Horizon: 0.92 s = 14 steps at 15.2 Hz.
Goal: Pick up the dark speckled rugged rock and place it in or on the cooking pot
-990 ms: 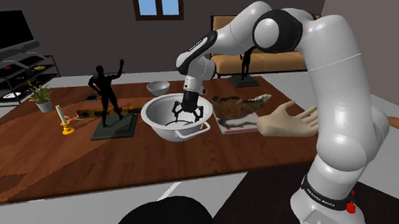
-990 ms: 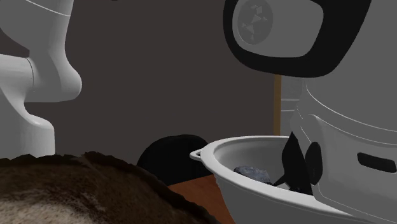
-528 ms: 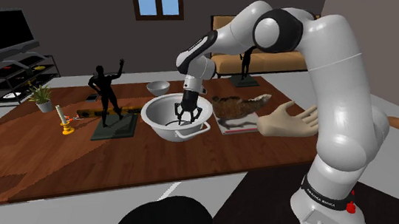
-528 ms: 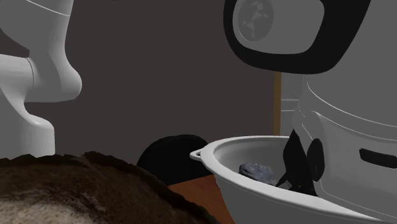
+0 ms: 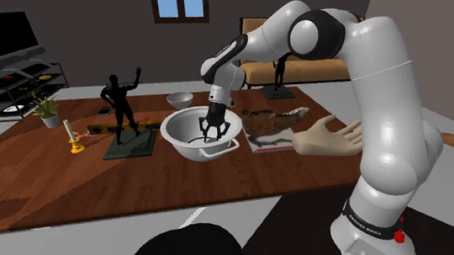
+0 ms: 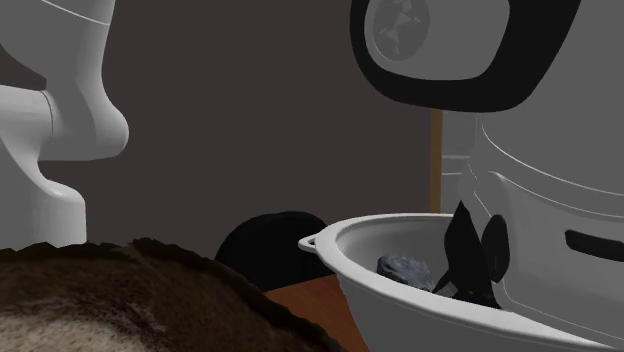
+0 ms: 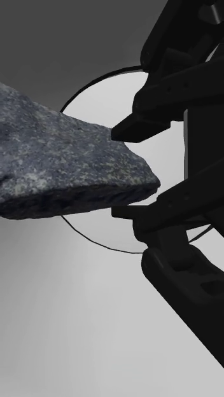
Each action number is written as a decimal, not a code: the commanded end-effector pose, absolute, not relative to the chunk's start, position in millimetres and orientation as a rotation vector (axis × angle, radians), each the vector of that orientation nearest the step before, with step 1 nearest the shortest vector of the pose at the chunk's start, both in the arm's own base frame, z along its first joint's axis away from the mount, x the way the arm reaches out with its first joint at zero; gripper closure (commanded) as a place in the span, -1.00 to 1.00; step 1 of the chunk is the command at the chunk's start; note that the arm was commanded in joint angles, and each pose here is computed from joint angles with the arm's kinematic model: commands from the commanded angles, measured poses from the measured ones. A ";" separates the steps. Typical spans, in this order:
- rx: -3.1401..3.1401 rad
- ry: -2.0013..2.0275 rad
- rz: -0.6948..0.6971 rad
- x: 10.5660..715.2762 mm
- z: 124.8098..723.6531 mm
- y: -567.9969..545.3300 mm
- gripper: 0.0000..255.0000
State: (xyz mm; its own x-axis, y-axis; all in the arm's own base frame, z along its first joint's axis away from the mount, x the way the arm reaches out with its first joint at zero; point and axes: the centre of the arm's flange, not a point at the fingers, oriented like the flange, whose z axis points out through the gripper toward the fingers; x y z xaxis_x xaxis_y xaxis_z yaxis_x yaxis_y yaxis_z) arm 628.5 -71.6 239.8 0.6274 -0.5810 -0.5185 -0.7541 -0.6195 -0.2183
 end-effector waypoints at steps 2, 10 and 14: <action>-2.433 1.055 0.573 627.8 250.4 -69.9 1.00; -2.433 1.055 0.573 627.8 292.7 -69.9 1.00; -2.433 1.055 0.573 627.8 313.8 -69.9 1.00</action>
